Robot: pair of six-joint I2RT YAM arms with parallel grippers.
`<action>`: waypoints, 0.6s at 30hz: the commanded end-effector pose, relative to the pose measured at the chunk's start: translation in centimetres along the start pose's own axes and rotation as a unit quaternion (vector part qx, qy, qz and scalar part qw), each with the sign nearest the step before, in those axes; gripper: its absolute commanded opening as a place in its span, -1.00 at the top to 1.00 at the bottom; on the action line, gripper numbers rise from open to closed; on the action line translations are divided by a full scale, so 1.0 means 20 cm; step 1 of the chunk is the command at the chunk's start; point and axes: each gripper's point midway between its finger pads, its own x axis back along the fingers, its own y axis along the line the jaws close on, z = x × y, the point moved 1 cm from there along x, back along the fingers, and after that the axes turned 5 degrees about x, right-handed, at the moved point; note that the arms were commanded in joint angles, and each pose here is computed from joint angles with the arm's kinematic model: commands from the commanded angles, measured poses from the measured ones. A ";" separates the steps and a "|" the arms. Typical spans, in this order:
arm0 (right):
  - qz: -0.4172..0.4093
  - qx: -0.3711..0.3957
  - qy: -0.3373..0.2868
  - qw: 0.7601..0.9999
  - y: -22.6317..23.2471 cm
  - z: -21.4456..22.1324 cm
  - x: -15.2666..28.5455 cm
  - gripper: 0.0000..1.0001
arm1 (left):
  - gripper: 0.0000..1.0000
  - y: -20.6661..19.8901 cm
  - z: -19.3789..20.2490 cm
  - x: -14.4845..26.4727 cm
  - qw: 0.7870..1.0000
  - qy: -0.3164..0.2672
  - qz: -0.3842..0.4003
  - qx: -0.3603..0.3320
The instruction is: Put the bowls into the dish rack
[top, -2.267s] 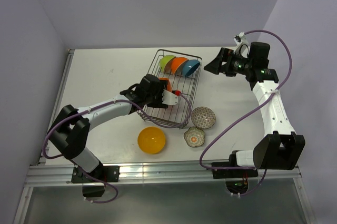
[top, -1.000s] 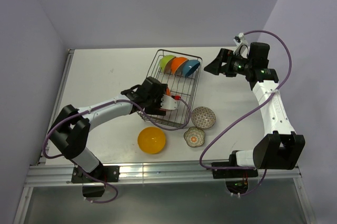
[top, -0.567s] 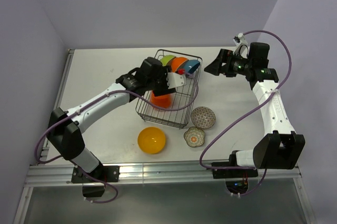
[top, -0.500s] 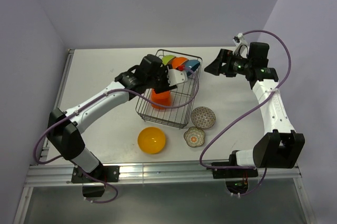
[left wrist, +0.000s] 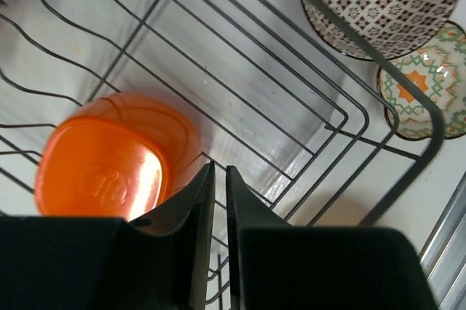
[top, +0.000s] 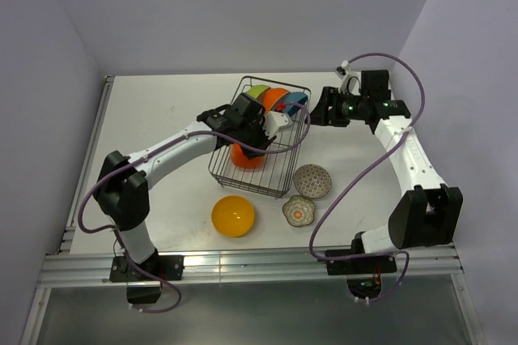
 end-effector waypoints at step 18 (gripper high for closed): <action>0.000 -0.001 0.081 0.997 0.00 0.20 -0.21 -0.19 | 0.32 0.26 0.07 -0.15 0.985 0.023 -0.136 0.106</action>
